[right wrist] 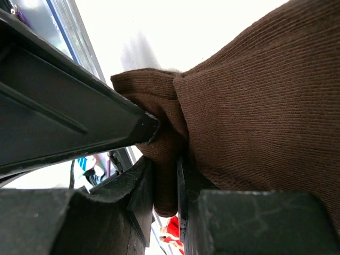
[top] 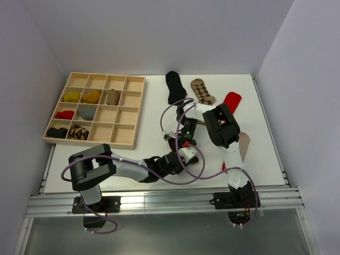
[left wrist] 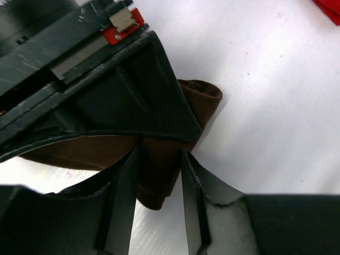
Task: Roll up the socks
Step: Roll the sock at the center of the board.
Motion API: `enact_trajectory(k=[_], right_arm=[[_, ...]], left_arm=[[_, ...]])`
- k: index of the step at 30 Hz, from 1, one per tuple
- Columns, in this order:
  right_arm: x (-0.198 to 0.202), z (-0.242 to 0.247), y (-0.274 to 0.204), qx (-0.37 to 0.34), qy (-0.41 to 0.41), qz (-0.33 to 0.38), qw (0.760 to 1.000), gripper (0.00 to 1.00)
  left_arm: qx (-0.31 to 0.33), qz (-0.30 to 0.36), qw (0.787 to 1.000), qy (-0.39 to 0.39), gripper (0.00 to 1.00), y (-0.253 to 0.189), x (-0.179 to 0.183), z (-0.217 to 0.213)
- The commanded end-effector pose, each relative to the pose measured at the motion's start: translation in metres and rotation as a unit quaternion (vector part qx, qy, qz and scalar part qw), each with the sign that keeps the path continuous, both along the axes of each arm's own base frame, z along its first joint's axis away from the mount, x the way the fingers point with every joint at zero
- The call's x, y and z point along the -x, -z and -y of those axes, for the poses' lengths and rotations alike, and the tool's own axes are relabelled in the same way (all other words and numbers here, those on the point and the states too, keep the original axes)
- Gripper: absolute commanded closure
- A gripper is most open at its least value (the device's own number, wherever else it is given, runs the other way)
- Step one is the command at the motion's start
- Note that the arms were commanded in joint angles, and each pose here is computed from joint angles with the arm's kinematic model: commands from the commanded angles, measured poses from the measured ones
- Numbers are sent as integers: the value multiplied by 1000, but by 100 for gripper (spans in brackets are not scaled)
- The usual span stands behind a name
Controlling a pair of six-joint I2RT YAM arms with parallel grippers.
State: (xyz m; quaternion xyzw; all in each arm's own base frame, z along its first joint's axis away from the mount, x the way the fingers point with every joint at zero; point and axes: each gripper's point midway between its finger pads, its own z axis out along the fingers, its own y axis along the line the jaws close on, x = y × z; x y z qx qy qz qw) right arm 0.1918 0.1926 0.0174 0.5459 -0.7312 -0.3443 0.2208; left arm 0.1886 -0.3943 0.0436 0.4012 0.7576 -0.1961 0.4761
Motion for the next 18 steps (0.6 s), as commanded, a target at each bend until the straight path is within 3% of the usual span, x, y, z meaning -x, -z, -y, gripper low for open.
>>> enact_trajectory(k=[1, 3, 6, 9, 15, 18], right_arm=[[-15, 6, 18, 10, -21, 37, 999, 82], [-16, 6, 18, 9, -15, 42, 999, 82], [-22, 4, 18, 5, -2, 54, 999, 78], [-31, 0, 16, -4, 24, 78, 997, 66], [-57, -11, -17, -79, 106, 141, 981, 53], [-79, -2, -49, -118, 164, 194, 960, 51]], left_arm=[[18, -19, 1000, 13, 61, 0, 0, 11], [23, -36, 999, 18, 75, 3, 2, 11], [39, -69, 997, 18, 86, 9, 1, 4], [59, -114, 992, 22, 94, 14, 2, -2], [88, -205, 974, 37, 100, 25, 3, -14], [108, -237, 965, 26, 100, 24, -4, -22]])
